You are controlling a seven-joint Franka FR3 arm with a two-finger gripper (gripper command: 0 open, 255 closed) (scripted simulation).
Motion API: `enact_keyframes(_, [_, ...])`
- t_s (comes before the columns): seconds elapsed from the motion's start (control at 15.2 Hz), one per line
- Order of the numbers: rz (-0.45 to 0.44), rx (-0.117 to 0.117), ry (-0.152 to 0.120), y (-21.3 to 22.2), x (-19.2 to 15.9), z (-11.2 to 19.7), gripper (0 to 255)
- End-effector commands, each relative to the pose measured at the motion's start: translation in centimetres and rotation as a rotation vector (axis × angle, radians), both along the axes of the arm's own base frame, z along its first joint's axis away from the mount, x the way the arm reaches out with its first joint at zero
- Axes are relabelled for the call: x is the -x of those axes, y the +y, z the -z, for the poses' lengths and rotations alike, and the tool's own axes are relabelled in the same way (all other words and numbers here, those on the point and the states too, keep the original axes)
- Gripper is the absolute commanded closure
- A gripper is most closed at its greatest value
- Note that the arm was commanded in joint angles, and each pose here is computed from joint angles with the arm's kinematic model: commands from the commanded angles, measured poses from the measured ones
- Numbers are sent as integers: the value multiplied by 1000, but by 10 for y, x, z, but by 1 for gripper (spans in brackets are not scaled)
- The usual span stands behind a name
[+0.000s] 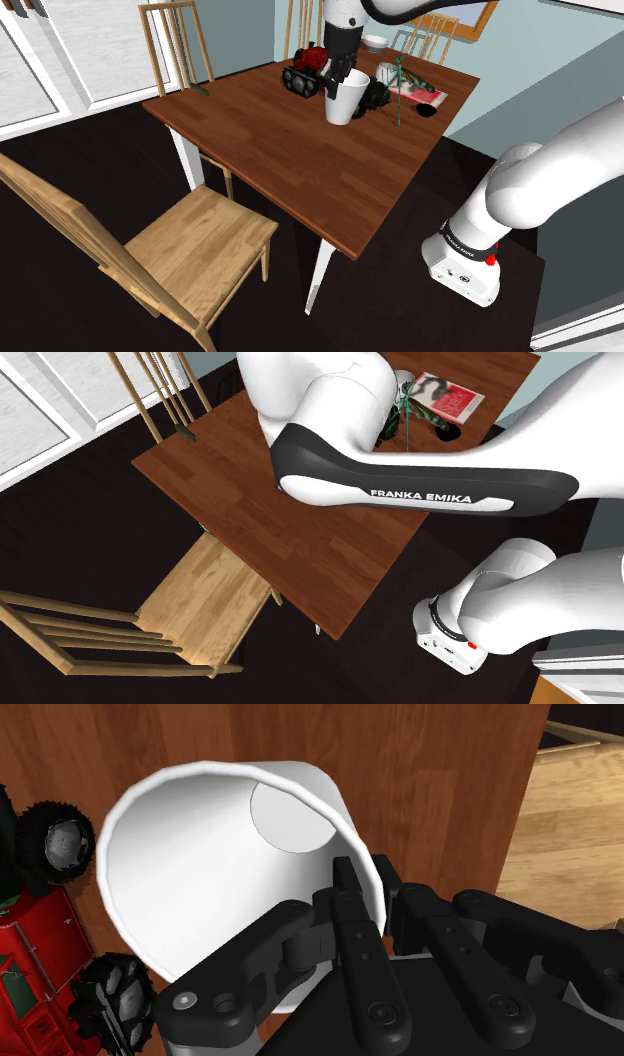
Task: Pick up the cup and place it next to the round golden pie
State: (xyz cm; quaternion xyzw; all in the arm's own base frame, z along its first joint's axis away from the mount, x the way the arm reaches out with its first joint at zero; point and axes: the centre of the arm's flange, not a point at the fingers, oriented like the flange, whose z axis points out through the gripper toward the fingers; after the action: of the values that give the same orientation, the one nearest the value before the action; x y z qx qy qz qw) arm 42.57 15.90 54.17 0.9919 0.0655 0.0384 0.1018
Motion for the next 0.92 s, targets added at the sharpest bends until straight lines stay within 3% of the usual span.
enact_keyframes(0.0, [0,0,0,1,1,-10,255])
enact_keyframes(0.86, [0,0,0,-166,40,-11,255])
